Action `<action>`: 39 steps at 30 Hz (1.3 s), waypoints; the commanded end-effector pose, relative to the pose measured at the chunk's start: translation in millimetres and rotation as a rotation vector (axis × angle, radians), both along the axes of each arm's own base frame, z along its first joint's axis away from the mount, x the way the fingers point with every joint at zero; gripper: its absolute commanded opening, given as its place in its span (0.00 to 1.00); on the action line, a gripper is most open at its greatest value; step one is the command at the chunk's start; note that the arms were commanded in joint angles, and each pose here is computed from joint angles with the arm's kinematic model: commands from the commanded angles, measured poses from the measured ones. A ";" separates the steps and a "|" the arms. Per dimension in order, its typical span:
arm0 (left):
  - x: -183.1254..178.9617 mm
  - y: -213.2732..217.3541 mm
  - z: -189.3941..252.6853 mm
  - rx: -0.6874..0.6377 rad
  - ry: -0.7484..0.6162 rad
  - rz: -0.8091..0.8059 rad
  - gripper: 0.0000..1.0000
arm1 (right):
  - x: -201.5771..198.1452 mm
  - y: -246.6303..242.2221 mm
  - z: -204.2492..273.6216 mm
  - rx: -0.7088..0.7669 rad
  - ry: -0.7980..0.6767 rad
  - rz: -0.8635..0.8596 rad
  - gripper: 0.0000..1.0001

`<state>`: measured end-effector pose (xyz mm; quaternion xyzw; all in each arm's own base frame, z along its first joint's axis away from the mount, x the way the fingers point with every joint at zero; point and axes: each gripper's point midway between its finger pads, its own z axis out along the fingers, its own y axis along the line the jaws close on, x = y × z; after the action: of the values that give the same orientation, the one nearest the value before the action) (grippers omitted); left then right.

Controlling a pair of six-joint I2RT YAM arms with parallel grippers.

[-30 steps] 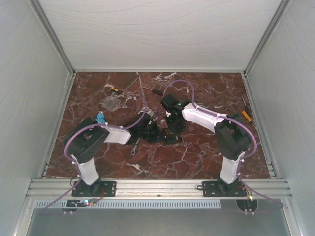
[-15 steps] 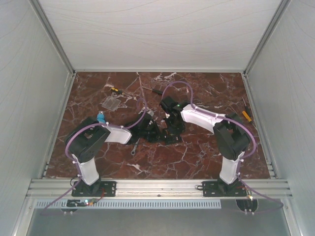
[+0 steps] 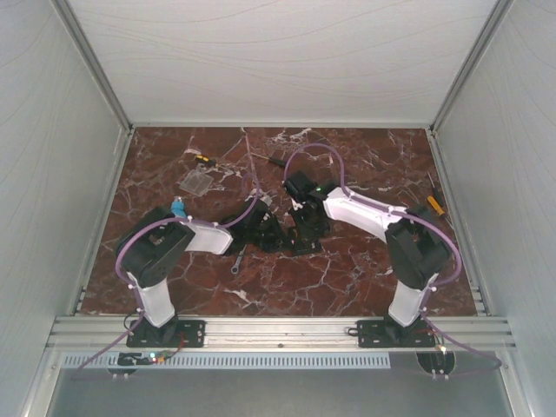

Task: Snap on the fuse box
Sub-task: Install the fuse at the fuse box base.

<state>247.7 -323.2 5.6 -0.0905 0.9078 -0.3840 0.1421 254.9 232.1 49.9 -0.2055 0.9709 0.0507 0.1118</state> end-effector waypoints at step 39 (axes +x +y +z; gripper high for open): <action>17.1 -1.3 46.5 -0.041 -0.145 -0.041 0.46 | 16.5 1.8 8.8 0.112 -0.141 -0.081 0.06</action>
<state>250.5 -300.5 33.4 -0.0722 0.9037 -0.3803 0.1829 264.6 228.1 56.8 -0.1709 0.9627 0.0823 0.1931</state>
